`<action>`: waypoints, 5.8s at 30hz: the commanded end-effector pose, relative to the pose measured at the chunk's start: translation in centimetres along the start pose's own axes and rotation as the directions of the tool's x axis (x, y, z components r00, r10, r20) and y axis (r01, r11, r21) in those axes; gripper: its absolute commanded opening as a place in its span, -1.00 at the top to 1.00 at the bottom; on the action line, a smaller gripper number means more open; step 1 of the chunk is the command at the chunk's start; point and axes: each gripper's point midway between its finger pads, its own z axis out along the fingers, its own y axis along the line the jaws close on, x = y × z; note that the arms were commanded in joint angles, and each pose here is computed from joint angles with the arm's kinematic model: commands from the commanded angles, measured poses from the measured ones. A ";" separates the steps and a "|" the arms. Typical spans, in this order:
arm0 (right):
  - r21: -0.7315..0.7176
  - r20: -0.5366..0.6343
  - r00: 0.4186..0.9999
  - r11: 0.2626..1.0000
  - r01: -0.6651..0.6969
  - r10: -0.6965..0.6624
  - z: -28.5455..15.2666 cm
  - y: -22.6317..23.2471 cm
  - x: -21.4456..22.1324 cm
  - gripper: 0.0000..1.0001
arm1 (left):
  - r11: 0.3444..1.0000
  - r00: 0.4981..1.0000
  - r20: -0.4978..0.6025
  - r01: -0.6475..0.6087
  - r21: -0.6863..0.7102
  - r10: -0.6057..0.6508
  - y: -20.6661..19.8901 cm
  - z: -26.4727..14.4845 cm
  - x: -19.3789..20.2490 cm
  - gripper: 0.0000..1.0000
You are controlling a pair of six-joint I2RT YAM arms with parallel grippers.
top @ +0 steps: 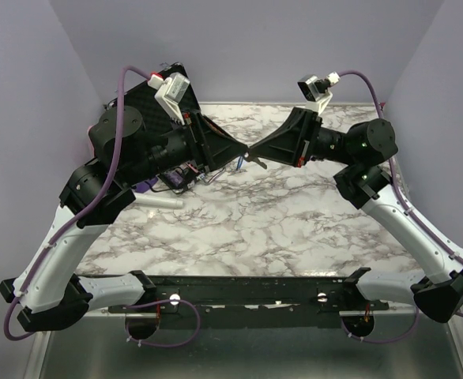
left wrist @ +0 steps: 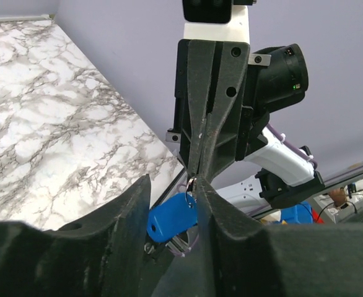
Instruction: Remove the keys from the keyring
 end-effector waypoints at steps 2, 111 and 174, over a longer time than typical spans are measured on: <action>-0.032 -0.012 0.999 0.999 0.030 -0.030 -0.2 1.5 0.6 0.99 | 0.997 1.000 0.006 -0.027 -0.074 0.027 1.6 0.1 0.0 0.03; 0.988 0.097 0.944 0.080 -0.129 0.316 -19.3 -20.2 13.3 0.99 | 0.739 0.325 -0.945 -0.639 -0.211 0.011 27.7 -1.8 43.4 -0.02; 0.987 0.156 0.988 -0.048 -0.155 0.010 -23.2 -18.2 7.9 0.99 | 0.709 0.863 -0.505 -0.363 -0.605 0.012 23.1 -0.5 14.3 -0.64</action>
